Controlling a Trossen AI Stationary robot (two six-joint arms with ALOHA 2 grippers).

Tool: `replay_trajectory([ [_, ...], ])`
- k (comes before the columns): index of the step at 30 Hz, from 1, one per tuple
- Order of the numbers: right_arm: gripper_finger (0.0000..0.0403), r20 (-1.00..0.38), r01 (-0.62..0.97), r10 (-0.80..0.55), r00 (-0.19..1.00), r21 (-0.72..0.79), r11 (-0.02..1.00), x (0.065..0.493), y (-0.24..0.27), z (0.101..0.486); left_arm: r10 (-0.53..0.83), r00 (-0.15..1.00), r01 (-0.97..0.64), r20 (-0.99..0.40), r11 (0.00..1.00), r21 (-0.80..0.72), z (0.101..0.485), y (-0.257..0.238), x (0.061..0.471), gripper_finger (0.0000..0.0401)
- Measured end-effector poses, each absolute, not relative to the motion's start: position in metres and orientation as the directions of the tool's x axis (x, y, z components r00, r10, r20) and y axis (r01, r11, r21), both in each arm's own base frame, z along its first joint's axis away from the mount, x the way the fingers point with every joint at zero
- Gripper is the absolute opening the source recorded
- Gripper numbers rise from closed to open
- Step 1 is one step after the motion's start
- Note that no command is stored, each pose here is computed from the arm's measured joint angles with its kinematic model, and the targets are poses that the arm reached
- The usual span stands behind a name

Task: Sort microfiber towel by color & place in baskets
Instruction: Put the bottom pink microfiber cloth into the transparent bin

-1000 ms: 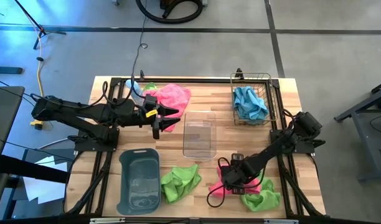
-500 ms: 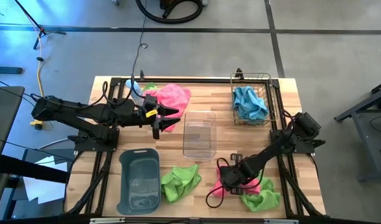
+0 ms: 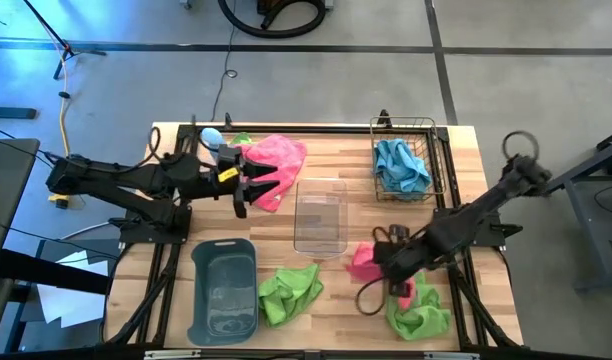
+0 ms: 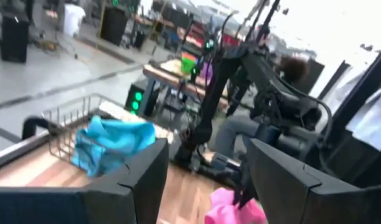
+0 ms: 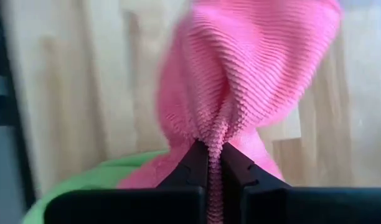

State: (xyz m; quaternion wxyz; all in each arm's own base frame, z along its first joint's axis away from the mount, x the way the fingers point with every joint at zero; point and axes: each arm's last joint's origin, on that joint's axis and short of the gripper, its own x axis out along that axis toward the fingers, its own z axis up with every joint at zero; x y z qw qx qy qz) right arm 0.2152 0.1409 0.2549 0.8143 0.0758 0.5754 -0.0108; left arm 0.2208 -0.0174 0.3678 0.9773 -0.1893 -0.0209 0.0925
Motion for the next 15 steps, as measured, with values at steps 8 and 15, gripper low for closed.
replay_trajectory([
  [8, 0.0001, -0.765, -0.176, 0.194, 0.614, 0.107, 0.979, 0.202, 0.123, 0.307, 0.259, 0.961, -0.213, 0.098, 0.919, -0.331, 0.385, -0.013, 0.199, 0.0205],
  [15, 0.0000, -0.565, -0.173, 0.181, 0.805, 0.068, 0.983, 0.240, 0.110, 0.321, 0.261, 0.956, -0.206, 0.137, 0.924, -0.323, 0.390, -0.012, 0.194, 0.0205],
])
